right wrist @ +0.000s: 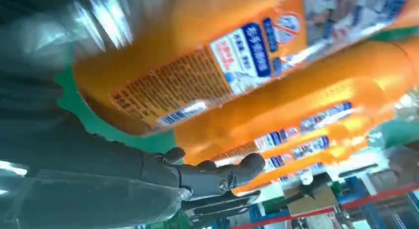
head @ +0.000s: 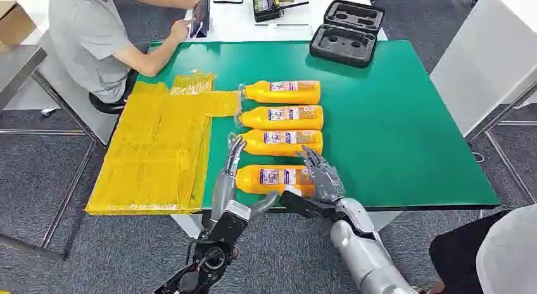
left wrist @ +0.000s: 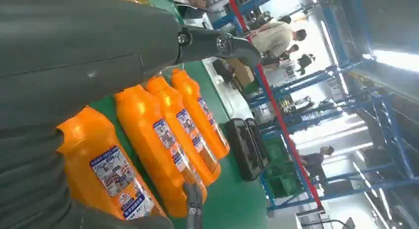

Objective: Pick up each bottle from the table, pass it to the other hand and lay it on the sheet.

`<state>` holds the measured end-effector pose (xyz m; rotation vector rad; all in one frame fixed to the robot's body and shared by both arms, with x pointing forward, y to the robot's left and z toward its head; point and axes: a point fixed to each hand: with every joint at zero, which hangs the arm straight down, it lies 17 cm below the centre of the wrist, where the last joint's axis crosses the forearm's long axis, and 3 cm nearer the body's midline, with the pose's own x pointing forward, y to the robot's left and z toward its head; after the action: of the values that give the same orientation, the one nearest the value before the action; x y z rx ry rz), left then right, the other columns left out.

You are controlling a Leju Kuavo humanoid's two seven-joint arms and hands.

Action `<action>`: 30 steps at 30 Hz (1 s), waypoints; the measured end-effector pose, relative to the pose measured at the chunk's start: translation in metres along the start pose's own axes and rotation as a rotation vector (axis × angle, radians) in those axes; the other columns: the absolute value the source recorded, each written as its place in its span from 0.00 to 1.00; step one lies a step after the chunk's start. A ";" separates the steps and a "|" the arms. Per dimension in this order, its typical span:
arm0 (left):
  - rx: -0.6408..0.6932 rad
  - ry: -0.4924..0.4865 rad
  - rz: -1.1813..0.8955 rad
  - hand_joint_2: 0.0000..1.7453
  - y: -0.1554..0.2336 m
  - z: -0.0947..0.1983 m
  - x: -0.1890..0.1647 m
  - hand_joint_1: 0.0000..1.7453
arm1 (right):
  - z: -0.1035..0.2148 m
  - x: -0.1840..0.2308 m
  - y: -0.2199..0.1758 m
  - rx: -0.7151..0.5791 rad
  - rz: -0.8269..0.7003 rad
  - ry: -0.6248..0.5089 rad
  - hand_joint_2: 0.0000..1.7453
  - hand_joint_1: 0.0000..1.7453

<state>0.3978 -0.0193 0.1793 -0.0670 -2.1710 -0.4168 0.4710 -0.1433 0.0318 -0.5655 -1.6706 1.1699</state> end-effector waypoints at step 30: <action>0.063 0.144 -0.014 1.00 0.040 -0.021 -0.057 0.00 | 0.002 0.044 -0.033 -0.151 -0.077 -0.081 1.00 0.00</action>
<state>0.4557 0.0175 0.1559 0.0134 -2.0417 -0.3498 0.4557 -0.1232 0.0812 -0.5479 -1.8449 1.0291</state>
